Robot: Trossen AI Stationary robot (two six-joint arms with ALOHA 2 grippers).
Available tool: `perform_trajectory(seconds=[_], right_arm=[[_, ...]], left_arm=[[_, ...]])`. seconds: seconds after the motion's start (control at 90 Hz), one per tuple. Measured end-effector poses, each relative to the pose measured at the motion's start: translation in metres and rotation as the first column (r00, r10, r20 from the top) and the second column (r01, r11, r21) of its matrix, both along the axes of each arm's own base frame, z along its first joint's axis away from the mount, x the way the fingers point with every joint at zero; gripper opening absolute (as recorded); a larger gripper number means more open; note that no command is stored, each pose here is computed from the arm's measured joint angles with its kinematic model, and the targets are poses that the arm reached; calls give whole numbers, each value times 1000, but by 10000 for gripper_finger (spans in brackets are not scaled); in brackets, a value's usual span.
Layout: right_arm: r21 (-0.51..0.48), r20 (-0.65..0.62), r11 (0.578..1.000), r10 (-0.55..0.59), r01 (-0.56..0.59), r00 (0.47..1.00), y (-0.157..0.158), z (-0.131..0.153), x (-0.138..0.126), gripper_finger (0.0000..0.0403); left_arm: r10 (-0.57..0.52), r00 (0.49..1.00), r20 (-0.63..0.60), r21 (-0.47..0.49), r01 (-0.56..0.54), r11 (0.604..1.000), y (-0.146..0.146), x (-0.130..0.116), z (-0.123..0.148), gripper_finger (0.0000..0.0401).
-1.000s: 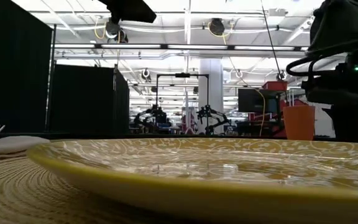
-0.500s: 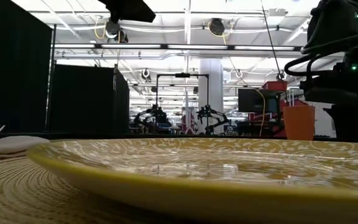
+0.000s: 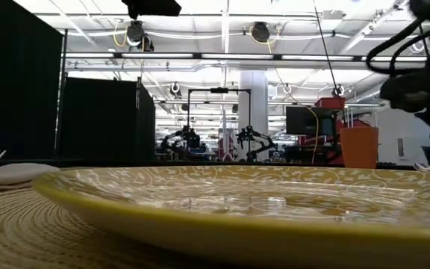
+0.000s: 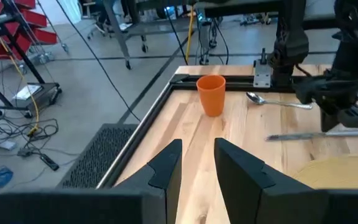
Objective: Set table place
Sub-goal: Put the table knife to the right of the brown table mat
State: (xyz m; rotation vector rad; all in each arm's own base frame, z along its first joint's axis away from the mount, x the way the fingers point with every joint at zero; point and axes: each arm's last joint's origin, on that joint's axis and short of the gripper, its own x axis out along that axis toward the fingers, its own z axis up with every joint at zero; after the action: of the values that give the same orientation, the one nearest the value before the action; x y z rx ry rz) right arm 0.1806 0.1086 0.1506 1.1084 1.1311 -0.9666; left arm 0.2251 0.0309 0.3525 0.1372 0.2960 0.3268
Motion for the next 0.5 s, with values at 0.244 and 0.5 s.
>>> perform_trajectory(seconds=[0.244, 0.5], right_arm=[[-5, -4, 999, -50, 50, 999, 16, -11, -1, 1], [-38, 5, 999, 15, -14, 1000, 13, 3, 7, 1]], left_arm=[[-10, 999, 31, 31, 9, 999, -2, -12, 9, 81], [-15, 998, 55, 47, 12, 999, -3, -19, 14, 81]])
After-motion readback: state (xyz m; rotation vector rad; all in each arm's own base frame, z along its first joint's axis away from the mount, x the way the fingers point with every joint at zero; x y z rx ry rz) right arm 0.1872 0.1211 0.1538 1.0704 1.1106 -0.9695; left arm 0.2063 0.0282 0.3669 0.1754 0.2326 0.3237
